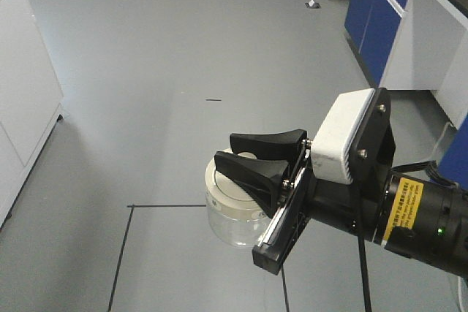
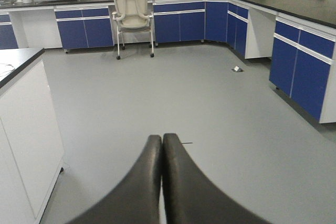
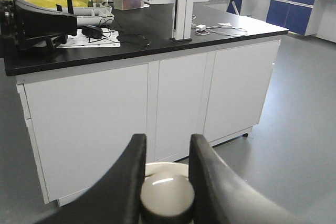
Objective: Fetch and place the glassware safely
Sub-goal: 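Drive the base away from the hood holding the jar in right gripper, then drive across the lab floor toward the blue cabinets carrying the jar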
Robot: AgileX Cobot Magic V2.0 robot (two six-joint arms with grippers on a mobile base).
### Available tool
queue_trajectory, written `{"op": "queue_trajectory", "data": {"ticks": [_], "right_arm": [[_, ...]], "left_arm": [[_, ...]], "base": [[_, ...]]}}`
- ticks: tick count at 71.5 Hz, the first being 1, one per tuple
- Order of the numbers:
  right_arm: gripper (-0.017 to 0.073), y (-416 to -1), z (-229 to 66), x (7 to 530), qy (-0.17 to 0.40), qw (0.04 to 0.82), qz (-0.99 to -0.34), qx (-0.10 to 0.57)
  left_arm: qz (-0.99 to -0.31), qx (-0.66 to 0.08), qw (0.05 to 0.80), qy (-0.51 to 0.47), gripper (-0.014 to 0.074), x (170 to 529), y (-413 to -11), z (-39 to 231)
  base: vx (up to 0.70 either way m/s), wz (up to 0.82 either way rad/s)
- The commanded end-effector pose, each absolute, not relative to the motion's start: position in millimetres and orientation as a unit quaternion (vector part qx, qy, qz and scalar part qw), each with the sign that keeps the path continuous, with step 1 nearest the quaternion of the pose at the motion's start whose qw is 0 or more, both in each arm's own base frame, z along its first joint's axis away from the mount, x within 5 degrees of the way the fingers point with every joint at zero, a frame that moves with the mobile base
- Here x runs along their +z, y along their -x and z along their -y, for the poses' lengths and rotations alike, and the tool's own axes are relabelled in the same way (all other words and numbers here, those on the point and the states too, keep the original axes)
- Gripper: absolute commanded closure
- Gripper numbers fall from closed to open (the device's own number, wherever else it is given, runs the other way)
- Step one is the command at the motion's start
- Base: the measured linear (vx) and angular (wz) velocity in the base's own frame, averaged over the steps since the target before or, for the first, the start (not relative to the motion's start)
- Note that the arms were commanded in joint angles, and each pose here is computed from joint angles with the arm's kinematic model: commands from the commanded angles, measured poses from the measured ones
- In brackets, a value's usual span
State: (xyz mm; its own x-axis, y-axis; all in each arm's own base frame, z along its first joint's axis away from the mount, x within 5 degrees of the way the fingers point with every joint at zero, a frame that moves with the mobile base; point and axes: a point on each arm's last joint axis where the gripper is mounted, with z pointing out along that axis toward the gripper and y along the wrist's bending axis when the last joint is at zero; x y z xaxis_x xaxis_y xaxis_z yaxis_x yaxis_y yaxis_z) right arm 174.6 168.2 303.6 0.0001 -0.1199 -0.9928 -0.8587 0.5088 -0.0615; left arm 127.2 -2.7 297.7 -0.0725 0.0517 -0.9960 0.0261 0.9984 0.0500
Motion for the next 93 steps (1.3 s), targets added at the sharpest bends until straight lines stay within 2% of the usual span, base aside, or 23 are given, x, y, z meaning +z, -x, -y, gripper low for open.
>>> {"op": "queue_trajectory", "data": {"ticks": [1, 46, 93], "right_arm": [[0.0559, -169.4, -168.8, 325.1, 0.377, 0.622, -0.595, 0.343], [0.0559, -169.4, -168.8, 325.1, 0.377, 0.622, -0.595, 0.343], [0.0559, -169.5, -168.7, 324.9, 0.377, 0.622, -0.595, 0.342]], "left_arm": [[-0.699, -0.001, 0.715, -0.023, 0.0601, 312.7, -127.9, 4.1], [-0.699, -0.001, 0.715, -0.023, 0.0601, 312.7, -127.9, 4.1], [-0.699, -0.001, 0.715, -0.023, 0.0601, 312.7, -127.9, 4.1]], "base": [[0.37, 0.12], [0.4, 0.2], [0.44, -0.11]]}}
